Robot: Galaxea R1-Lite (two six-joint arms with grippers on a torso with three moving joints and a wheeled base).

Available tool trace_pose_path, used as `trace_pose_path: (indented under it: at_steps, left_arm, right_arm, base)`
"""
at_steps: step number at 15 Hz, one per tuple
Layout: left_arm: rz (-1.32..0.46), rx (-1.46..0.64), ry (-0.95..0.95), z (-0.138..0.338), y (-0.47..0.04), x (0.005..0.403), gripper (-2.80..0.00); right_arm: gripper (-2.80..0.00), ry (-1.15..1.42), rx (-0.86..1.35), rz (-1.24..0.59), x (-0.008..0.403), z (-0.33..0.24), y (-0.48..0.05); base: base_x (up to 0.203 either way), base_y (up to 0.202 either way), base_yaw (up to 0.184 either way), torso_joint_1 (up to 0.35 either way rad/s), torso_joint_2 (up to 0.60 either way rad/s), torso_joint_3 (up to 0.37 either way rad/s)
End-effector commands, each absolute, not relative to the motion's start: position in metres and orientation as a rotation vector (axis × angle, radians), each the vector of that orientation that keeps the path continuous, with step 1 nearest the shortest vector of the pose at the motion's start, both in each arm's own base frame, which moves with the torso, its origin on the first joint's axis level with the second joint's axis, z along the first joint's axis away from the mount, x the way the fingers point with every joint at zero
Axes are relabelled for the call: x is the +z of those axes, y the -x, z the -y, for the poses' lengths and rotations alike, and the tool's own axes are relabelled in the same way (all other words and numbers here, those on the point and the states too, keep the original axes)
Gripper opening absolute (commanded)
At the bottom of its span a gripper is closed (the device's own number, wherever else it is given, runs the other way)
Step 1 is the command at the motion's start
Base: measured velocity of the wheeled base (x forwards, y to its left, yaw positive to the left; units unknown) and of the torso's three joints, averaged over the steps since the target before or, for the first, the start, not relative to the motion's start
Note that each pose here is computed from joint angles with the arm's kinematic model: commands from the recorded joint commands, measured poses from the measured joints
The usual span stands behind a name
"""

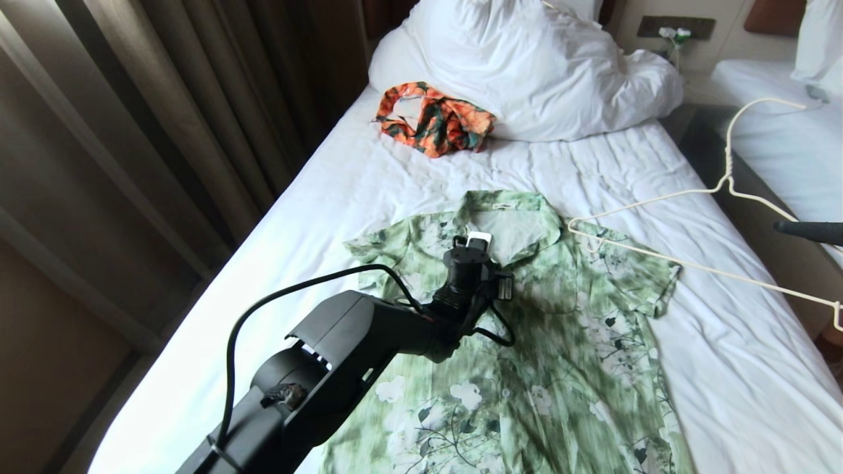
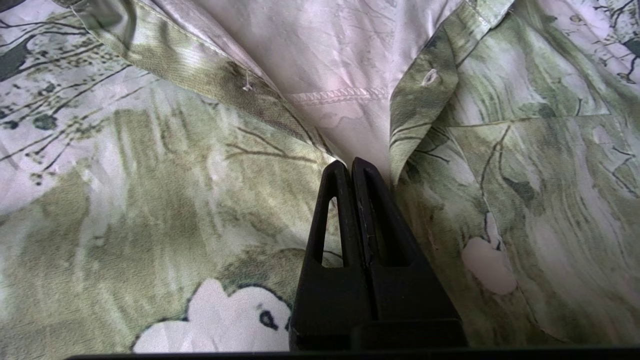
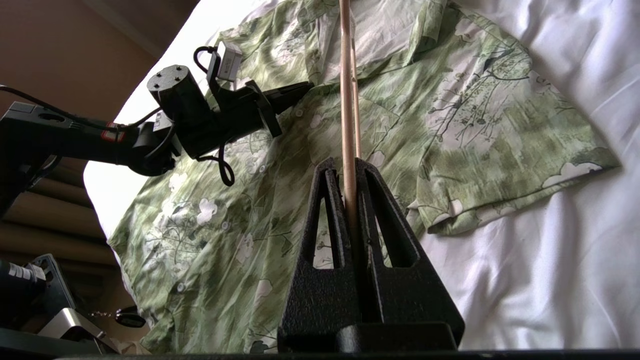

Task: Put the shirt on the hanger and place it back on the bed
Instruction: Lift the shirt and hanger

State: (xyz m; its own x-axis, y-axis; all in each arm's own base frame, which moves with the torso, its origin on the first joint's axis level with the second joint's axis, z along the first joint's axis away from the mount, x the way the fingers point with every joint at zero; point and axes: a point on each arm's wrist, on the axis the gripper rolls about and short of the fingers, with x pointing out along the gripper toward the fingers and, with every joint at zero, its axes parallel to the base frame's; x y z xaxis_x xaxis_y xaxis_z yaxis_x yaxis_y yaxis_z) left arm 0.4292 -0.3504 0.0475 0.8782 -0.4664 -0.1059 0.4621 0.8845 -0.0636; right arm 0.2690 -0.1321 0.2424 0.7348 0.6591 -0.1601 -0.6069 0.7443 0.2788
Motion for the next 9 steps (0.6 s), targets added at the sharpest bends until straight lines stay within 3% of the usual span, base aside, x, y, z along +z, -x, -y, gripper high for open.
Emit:
trace_pose_path:
  at_steps: [1, 6, 9]
  left_arm:
    - [-0.114, -0.486, 0.039, 0.352, -0.428, 0.049, -2.8]
    - [-0.077, -0.415, 0.056, 0.347, -0.428, 0.069, -2.8]
    - [-0.11, -0.403, 0.031, 0.353, -0.422, 0.061, -2.8]
  right_arm:
    - [-2.8, -0.215, 0.709, -0.255, 0.242, 0.132, -0.269]
    - [-2.8, -0.216, 0.709, -0.256, 0.242, 0.132, -0.269]
    - [-2.8, -0.219, 0.709, -0.258, 0.241, 0.132, -0.269]
  base:
    - [0.0, 0.0, 0.0, 0.0, 0.0, 0.0]
    - [0.0, 0.0, 0.0, 0.0, 0.0, 0.0]
    - [0.0, 0.0, 0.0, 0.0, 0.0, 0.0]
